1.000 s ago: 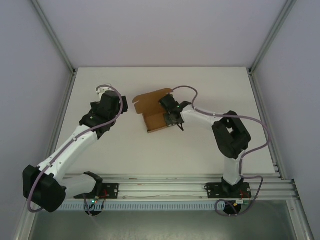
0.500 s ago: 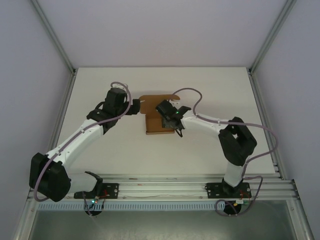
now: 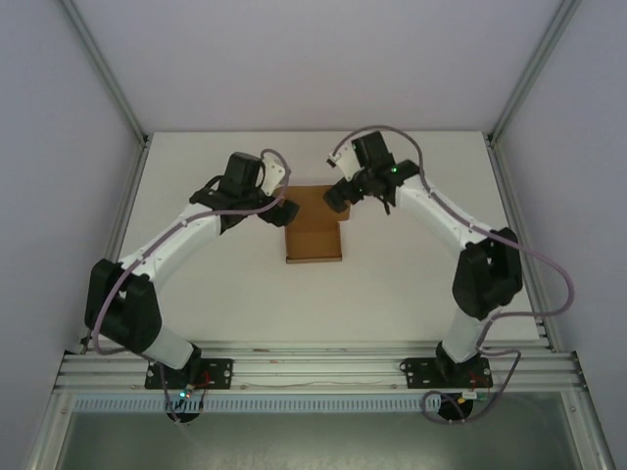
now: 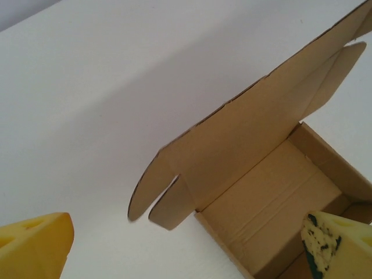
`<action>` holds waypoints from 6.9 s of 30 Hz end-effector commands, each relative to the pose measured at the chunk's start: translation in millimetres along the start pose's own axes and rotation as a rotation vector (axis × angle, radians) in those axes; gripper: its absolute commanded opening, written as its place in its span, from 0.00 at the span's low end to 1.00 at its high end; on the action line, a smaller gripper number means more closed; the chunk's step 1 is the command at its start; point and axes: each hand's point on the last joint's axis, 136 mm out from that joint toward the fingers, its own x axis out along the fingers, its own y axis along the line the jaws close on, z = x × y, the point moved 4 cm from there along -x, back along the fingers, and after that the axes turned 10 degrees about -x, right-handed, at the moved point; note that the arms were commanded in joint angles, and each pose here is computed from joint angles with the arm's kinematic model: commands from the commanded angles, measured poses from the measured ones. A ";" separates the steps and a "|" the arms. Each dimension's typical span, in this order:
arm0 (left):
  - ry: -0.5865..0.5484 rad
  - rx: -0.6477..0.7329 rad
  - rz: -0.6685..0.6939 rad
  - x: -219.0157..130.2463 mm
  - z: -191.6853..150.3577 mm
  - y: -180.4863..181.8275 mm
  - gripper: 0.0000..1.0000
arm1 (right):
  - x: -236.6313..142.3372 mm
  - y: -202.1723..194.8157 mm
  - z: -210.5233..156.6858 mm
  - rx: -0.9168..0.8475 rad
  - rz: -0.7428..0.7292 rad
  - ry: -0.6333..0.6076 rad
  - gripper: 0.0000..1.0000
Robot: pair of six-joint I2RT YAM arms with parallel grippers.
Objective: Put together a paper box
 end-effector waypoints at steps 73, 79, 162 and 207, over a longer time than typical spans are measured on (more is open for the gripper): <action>-0.037 -0.543 -0.019 107.8 -21.3 -53.0 0.12 | 69.7 28.3 -44.2 0.734 -0.393 -0.030 0.04; -0.065 -0.526 -0.008 82.7 -27.1 -51.6 0.67 | 73.6 35.3 -76.2 0.647 -0.498 -0.046 0.04; 0.133 -1.041 -0.431 148.7 -78.0 36.7 0.32 | 49.0 19.5 -75.7 1.114 0.182 -0.155 0.91; -0.079 -0.717 -0.447 94.7 -15.8 31.9 0.95 | 75.3 18.0 -20.3 1.196 0.641 -0.211 0.44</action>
